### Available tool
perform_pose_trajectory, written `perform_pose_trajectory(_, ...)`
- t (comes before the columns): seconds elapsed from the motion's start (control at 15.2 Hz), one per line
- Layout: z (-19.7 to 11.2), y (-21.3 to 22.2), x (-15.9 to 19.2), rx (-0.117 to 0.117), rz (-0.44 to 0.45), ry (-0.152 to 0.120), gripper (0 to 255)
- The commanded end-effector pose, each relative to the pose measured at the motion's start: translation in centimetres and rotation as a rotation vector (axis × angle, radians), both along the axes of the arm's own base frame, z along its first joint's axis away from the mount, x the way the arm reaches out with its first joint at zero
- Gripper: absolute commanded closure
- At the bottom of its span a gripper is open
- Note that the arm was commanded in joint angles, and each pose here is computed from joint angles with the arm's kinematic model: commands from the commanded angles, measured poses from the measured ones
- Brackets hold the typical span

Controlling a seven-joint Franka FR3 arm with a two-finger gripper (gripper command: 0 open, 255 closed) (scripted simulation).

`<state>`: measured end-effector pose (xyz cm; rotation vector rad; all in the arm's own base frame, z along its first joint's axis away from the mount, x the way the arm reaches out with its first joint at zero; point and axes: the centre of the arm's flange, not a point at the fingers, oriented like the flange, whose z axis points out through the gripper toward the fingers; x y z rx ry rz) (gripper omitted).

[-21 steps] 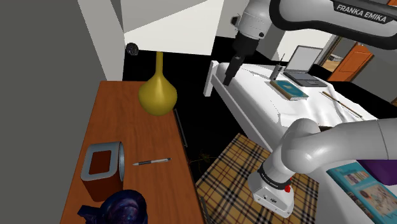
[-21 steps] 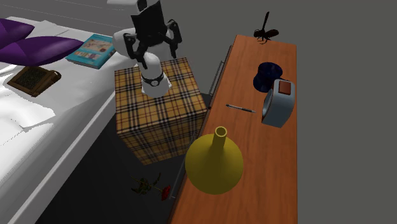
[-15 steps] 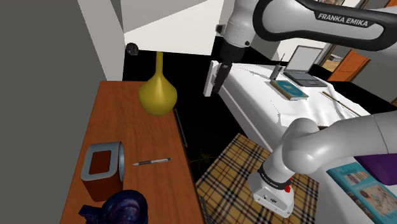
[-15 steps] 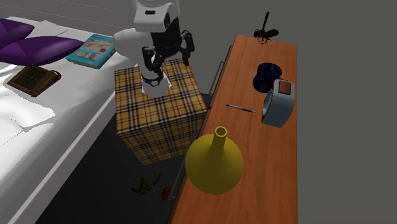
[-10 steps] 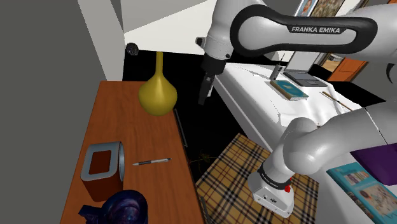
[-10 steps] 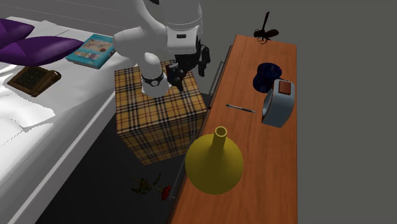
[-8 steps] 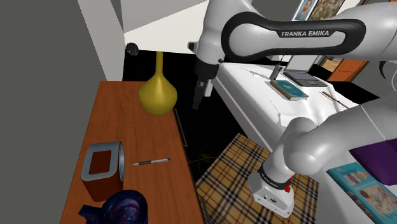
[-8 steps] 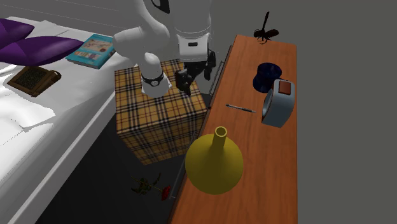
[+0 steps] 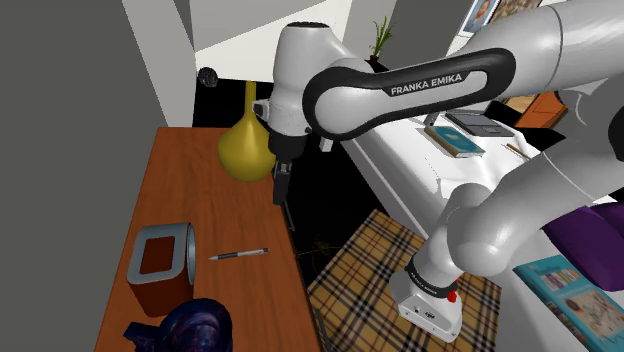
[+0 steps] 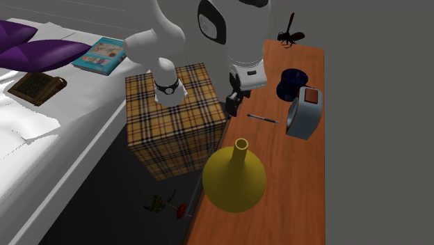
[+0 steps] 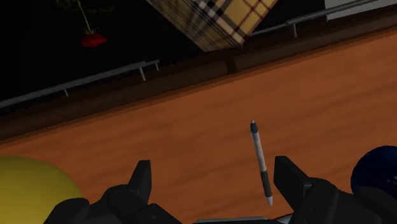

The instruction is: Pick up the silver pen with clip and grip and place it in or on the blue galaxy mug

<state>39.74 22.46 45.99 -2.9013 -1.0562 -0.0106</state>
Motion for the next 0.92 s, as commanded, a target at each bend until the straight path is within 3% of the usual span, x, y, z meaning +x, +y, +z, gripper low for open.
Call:
perform_pose_trajectory(0.0, -1.8, 2.3, 0.4, 0.002, 0.051, 0.007, 0)
perform_pose_trajectory(0.53, -8.1, 10.8, 0.5, 0.003, 0.248, 0.037, 0)
perform_pose_trajectory(0.86, -10.7, 11.5, 0.3, 0.003, 0.262, 0.039, 0)
